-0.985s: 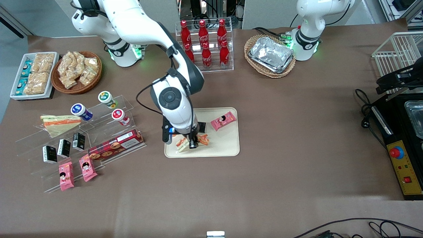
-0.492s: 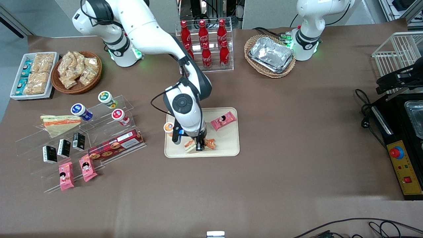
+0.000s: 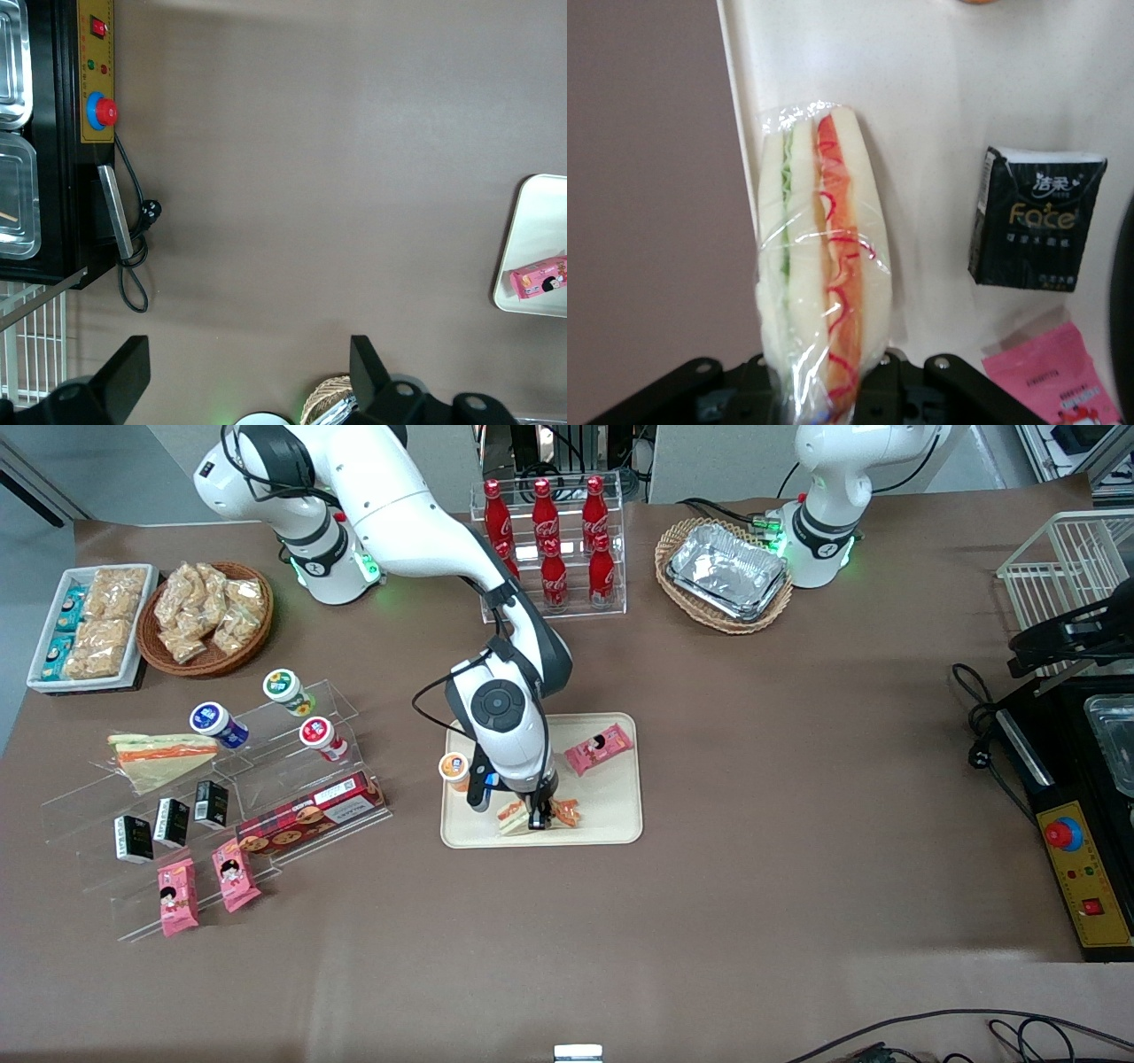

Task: Place sandwich on tray
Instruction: 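Lower the sandwich onto the tray beside the orange cup and open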

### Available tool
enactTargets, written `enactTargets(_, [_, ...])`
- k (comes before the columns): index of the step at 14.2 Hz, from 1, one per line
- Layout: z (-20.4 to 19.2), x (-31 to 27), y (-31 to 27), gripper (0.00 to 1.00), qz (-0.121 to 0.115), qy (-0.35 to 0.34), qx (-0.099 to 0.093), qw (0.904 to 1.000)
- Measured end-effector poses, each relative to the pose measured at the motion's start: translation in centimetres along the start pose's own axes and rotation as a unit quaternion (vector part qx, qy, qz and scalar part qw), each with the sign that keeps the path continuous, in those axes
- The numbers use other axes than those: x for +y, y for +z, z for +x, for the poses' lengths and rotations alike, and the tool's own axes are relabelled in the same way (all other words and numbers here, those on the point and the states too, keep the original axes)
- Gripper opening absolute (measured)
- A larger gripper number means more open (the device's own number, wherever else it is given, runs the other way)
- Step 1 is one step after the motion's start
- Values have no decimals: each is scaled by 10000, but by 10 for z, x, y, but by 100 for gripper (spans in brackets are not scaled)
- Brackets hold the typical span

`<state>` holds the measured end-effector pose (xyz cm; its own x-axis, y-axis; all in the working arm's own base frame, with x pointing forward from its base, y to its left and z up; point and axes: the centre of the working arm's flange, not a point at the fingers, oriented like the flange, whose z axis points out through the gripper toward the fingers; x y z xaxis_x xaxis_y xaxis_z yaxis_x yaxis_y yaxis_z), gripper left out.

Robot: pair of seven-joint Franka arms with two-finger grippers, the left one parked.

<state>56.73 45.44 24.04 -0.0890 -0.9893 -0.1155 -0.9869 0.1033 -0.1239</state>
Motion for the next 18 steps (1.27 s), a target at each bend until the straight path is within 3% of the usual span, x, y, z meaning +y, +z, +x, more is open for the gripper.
enactTargets(10, [7,-4,17,20,191,-173,122,9996])
enactTargets(18, [16,-18,10,90,188,87,23,9998])
